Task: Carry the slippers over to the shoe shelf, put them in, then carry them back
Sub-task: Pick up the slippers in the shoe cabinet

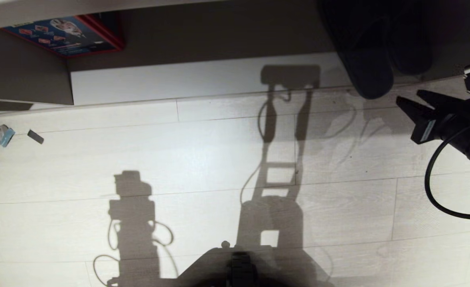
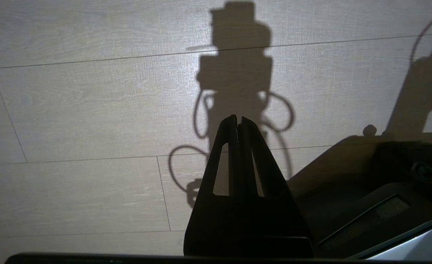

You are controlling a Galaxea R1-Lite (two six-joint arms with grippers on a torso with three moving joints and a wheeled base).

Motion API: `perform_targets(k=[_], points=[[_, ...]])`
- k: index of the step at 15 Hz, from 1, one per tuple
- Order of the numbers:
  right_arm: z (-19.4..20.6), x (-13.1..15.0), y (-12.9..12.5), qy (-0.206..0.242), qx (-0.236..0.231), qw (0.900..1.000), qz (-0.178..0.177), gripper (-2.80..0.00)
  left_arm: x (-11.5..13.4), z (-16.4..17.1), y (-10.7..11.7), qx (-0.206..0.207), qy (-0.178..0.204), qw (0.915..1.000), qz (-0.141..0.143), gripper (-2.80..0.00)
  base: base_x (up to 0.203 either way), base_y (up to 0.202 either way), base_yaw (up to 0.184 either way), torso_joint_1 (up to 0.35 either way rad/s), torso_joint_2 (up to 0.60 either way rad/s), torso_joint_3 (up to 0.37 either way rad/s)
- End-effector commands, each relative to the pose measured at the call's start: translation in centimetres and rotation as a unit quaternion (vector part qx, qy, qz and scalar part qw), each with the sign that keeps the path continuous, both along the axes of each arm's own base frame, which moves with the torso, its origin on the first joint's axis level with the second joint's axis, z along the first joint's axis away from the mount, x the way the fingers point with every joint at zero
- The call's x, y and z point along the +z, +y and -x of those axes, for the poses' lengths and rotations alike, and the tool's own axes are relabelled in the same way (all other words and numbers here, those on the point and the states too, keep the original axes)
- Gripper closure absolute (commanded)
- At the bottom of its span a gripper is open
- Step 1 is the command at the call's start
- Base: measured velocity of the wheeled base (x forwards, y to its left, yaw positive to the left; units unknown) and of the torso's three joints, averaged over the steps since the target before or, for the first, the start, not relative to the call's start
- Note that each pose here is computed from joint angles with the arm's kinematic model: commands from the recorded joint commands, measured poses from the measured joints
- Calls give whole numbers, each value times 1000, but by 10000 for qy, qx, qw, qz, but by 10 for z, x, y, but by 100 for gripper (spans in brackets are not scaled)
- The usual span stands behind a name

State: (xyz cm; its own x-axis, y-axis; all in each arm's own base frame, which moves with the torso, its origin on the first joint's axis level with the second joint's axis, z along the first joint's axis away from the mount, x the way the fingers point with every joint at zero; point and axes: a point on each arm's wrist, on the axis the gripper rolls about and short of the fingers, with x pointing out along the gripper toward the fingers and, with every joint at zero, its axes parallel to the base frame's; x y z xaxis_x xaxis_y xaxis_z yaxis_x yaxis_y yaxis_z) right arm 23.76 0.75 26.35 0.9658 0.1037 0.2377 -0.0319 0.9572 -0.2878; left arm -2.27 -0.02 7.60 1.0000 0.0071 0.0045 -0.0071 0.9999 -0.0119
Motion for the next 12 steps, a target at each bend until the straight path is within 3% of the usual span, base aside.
perform_targets(k=[1,4,7,12], points=[[-14,4,1,-152,15,9999,-24,-280,0,0,0,3,-1,10000,9,0,0,0,0,0,0,0],[-31,19,1,-437,5,9990,-49,-280,0,0,0,3,-1,10000,9,0,0,0,0,0,0,0],[-49,37,1,-1008,-64,9949,-74,-280,0,0,0,3,-1,10000,2,0,0,0,0,0,0,0],[-69,48,1,-1195,-7,9925,-237,-280,0,0,0,-3,-1,10000,2,0,0,0,0,0,0,0]])
